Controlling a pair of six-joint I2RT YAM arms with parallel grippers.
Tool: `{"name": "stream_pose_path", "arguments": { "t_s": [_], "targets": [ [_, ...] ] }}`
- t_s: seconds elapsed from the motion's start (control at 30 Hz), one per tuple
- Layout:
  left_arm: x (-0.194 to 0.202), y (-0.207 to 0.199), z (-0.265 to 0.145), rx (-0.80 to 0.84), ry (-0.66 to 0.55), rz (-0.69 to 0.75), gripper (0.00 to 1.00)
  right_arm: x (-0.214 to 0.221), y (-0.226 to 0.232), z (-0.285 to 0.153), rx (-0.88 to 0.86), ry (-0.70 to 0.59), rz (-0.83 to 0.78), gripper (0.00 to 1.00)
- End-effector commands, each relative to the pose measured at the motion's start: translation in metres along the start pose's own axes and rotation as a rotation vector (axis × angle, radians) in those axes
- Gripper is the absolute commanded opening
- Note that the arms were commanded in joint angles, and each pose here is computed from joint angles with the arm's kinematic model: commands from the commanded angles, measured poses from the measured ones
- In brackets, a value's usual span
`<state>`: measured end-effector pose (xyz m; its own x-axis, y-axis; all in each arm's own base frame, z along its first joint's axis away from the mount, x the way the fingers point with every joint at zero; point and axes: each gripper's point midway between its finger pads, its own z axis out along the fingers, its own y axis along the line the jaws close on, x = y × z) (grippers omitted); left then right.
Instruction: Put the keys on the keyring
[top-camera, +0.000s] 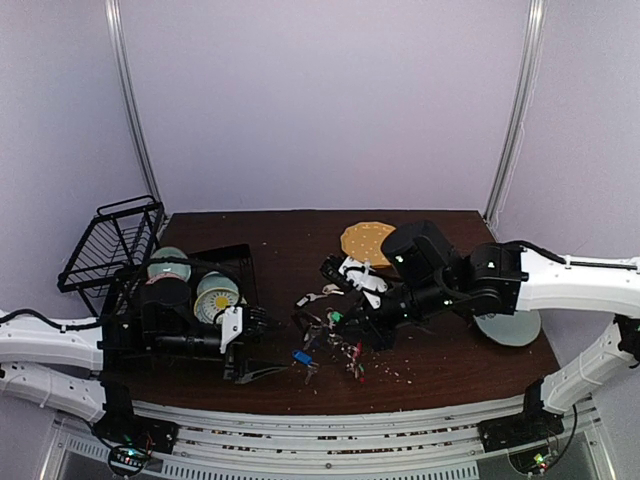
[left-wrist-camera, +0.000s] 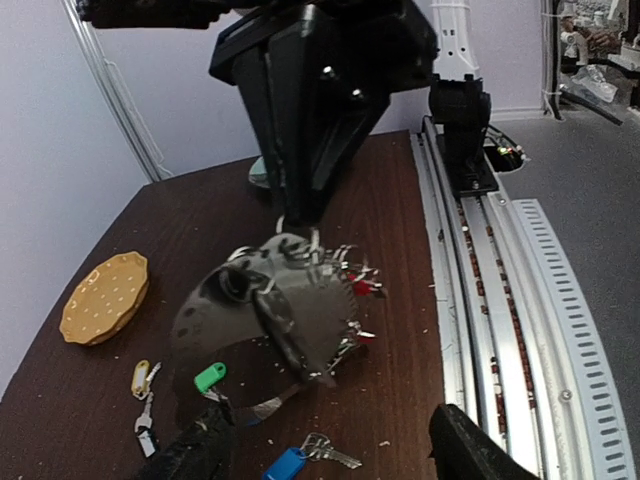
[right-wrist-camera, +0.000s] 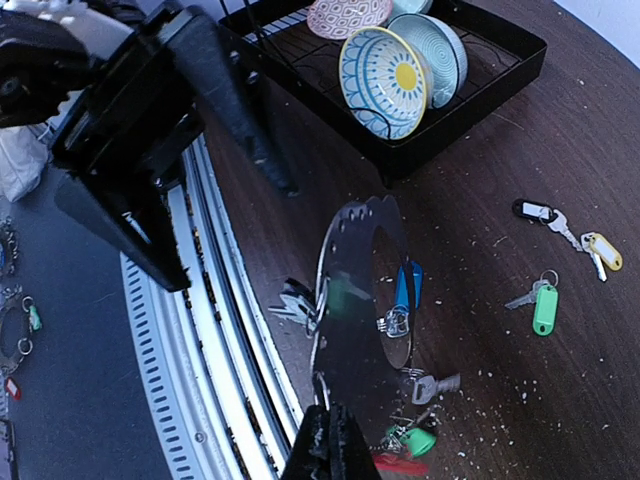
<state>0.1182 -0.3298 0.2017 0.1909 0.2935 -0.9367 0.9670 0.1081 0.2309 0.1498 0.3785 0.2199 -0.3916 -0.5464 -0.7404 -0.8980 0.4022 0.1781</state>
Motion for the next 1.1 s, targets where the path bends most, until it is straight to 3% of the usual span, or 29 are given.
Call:
{"name": "stream_pose_path", "arguments": {
  "t_s": [0.0,0.23,0.33,0.4,0.5,0.67,0.8,1.07],
  "targets": [
    [-0.015,0.026,0.005,-0.086,0.053,0.154,0.71,-0.001,0.018,-0.018,-0.083,0.007,-0.053,0.00],
    [-0.015,0.016,0.022,0.007,0.050,0.198,0.72,0.005,0.020,-0.016,-0.101,0.074,-0.130,0.00],
    [-0.007,0.013,0.029,0.031,0.066,0.203,0.67,0.004,0.022,-0.015,-0.110,0.078,-0.144,0.00],
    [-0.002,0.012,0.033,0.031,0.090,0.225,0.56,0.002,0.023,-0.016,-0.115,0.072,-0.150,0.00],
    [-0.001,0.019,0.038,-0.003,0.115,0.240,0.32,0.003,0.024,-0.016,-0.121,0.083,-0.148,0.00],
    [-0.014,0.012,0.033,-0.024,0.063,0.282,0.02,0.000,0.017,-0.018,-0.080,0.085,-0.106,0.00],
    [-0.014,0.012,0.028,-0.103,0.074,0.311,0.00,-0.011,-0.005,-0.021,0.048,0.077,-0.001,0.00],
    [-0.024,0.043,0.019,-0.530,0.128,0.434,0.00,-0.030,-0.032,-0.019,0.187,0.031,0.202,0.00]
  ]
}}
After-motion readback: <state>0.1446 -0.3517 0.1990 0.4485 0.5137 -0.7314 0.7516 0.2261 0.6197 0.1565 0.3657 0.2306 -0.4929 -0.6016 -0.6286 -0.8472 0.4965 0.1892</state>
